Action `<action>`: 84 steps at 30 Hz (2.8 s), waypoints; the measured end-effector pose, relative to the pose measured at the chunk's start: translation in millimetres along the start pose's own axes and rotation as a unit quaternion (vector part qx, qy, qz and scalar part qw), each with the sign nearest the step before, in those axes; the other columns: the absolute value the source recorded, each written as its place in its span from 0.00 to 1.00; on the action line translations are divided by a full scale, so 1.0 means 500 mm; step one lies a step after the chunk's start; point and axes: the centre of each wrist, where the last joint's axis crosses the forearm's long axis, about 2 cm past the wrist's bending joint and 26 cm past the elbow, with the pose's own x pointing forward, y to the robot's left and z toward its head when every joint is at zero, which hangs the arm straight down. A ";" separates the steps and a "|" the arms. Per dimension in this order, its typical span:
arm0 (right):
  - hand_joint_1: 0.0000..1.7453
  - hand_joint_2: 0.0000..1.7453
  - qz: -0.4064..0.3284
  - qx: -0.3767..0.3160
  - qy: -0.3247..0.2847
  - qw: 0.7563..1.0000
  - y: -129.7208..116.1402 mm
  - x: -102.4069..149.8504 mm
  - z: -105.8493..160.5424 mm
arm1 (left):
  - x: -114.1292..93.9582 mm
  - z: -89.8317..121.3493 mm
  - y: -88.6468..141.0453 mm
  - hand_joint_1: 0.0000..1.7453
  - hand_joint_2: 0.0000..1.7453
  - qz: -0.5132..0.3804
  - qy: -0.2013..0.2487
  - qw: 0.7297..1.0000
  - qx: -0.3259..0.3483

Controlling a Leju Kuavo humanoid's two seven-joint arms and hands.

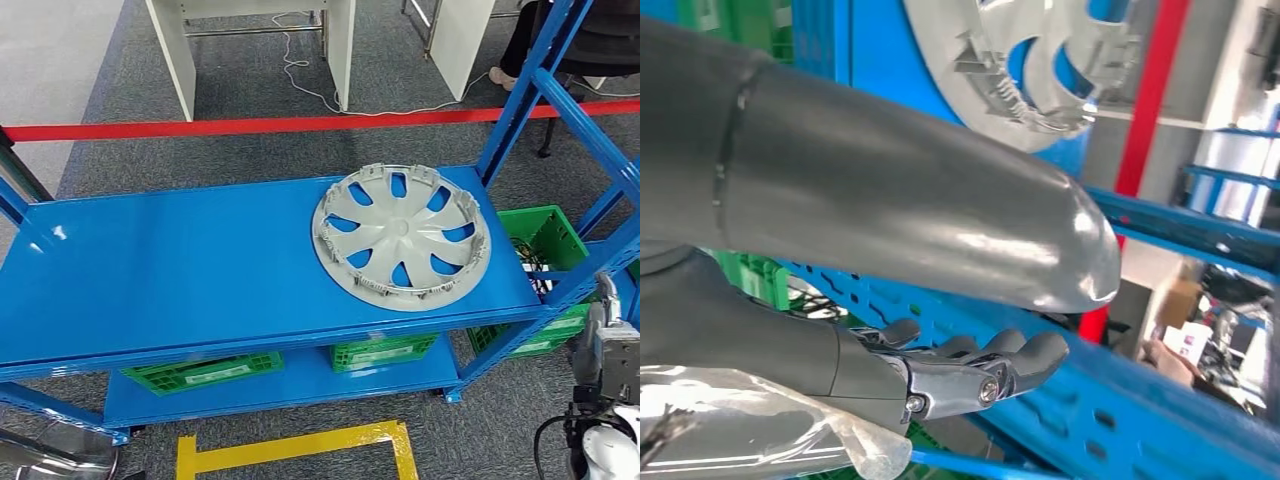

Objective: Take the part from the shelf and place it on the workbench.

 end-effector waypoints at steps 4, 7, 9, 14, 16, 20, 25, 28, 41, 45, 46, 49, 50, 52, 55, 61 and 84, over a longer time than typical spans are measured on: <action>0.00 0.00 0.032 0.034 -0.004 0.999 0.005 -0.005 -0.052 | 0.002 -0.001 0.000 0.00 0.00 -0.013 0.001 1.000 -0.006; 0.00 0.00 0.044 0.055 -0.013 0.997 0.015 -0.004 -0.078 | 0.003 -0.001 -0.001 0.00 0.00 -0.017 0.001 1.000 -0.008; 0.00 0.00 0.047 0.065 -0.016 0.997 0.021 -0.003 -0.087 | 0.003 -0.002 -0.001 0.00 0.00 -0.018 0.000 1.000 -0.009; 0.00 0.00 0.050 0.079 -0.016 0.995 0.030 -0.007 -0.092 | 0.003 -0.001 -0.001 0.00 0.00 -0.022 -0.001 1.000 -0.011; 0.00 0.00 0.051 0.082 -0.014 0.995 0.032 -0.008 -0.091 | 0.003 -0.001 -0.002 0.00 0.00 -0.025 -0.002 1.000 -0.012; 0.00 0.00 0.052 0.090 -0.013 0.994 0.039 -0.012 -0.087 | 0.003 -0.001 -0.002 0.00 0.00 -0.031 -0.002 0.999 -0.015; 0.00 0.00 0.053 0.100 -0.018 0.993 0.048 -0.013 -0.083 | 0.004 -0.001 -0.002 0.00 0.00 -0.040 -0.003 0.999 -0.019; 0.00 0.00 0.060 0.117 -0.027 0.991 0.059 -0.009 -0.083 | 0.004 -0.002 -0.002 0.00 0.00 -0.050 -0.004 0.998 -0.023; 0.00 0.00 0.237 0.212 -0.108 0.942 0.172 0.064 -0.100 | 0.014 -0.006 -0.004 0.00 0.00 -0.082 0.009 0.996 -0.039; 0.00 0.00 0.274 0.228 -0.133 0.925 0.206 0.086 -0.102 | 0.016 -0.007 -0.005 0.00 0.00 -0.085 0.012 0.995 -0.040; 0.00 0.00 0.284 0.231 -0.138 0.920 0.213 0.090 -0.102 | 0.016 -0.007 -0.005 0.00 0.00 -0.087 0.013 0.995 -0.041; 0.00 0.00 0.297 0.243 -0.150 0.911 0.231 0.098 -0.100 | 0.017 -0.007 -0.006 0.00 0.00 -0.092 0.012 0.995 -0.043; 0.00 0.00 0.299 0.246 -0.153 0.909 0.236 0.100 -0.100 | 0.017 -0.007 -0.006 0.00 0.00 -0.094 0.012 0.995 -0.044; 0.00 0.00 0.303 0.252 -0.157 0.906 0.243 0.102 -0.099 | 0.017 -0.007 -0.007 0.00 0.00 -0.097 0.012 0.994 -0.045; 0.00 0.75 0.314 0.258 -0.159 0.900 0.253 0.103 -0.099 | 0.017 -0.007 -0.007 0.00 0.00 -0.100 0.015 0.994 -0.046; 0.00 1.00 0.314 0.287 -0.125 0.896 0.267 0.091 -0.103 | 0.017 -0.007 -0.007 0.00 0.00 -0.107 0.015 0.993 -0.049; 0.00 1.00 0.337 0.341 -0.069 0.875 0.283 0.054 -0.144 | 0.017 -0.006 -0.009 0.00 0.00 -0.123 0.017 0.991 -0.056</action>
